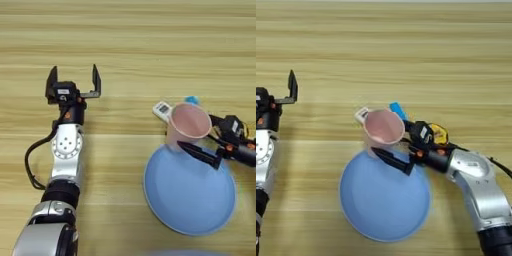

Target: Move the objects on the table

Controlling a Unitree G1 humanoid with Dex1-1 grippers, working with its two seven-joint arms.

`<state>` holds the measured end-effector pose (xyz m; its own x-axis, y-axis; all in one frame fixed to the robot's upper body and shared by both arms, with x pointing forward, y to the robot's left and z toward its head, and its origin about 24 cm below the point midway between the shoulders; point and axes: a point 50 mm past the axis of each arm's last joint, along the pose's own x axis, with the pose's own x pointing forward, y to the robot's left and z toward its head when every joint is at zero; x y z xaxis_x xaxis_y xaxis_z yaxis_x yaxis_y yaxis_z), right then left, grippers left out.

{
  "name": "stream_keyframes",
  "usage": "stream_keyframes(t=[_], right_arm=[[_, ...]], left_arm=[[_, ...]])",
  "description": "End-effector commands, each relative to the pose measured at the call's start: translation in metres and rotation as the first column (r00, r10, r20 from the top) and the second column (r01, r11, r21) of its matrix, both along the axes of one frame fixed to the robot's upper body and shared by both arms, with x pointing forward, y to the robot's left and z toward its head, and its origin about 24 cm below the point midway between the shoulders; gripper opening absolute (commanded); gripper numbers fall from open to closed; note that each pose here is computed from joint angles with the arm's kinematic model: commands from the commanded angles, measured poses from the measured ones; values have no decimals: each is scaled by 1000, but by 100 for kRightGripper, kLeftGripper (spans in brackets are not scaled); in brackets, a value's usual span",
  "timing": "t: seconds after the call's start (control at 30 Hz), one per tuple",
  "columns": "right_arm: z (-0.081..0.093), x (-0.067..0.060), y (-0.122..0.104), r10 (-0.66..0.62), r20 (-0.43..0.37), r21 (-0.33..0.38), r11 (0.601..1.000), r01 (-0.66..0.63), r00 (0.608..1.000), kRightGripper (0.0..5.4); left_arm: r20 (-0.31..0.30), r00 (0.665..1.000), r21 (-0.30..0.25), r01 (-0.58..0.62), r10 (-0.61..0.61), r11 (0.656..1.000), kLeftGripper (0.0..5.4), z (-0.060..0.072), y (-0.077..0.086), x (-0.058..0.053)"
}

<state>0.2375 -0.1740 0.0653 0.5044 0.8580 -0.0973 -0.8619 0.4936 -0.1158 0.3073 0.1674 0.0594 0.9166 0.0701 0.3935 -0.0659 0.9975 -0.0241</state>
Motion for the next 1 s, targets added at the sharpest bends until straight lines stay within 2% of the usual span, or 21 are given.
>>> stream_keyframes(t=[0.03, 0.37, 1.0], right_arm=[[-3, -10, -16, -15, -23, -14, 1000, 15, 1000, 433], [-21, -31, -21, 41, -99, -69, 996, -48, 994, 433], [-40, -32, -20, 24, -143, -83, 996, -37, 989, 431]], left_arm=[[11, 1000, 18, 9, -9, 1000, 540, 3, -1, 3], [8, 1000, 20, 9, -9, 1000, 540, 2, -1, 4], [4, 1000, 20, 9, -9, 1000, 540, 1, 0, 5]])
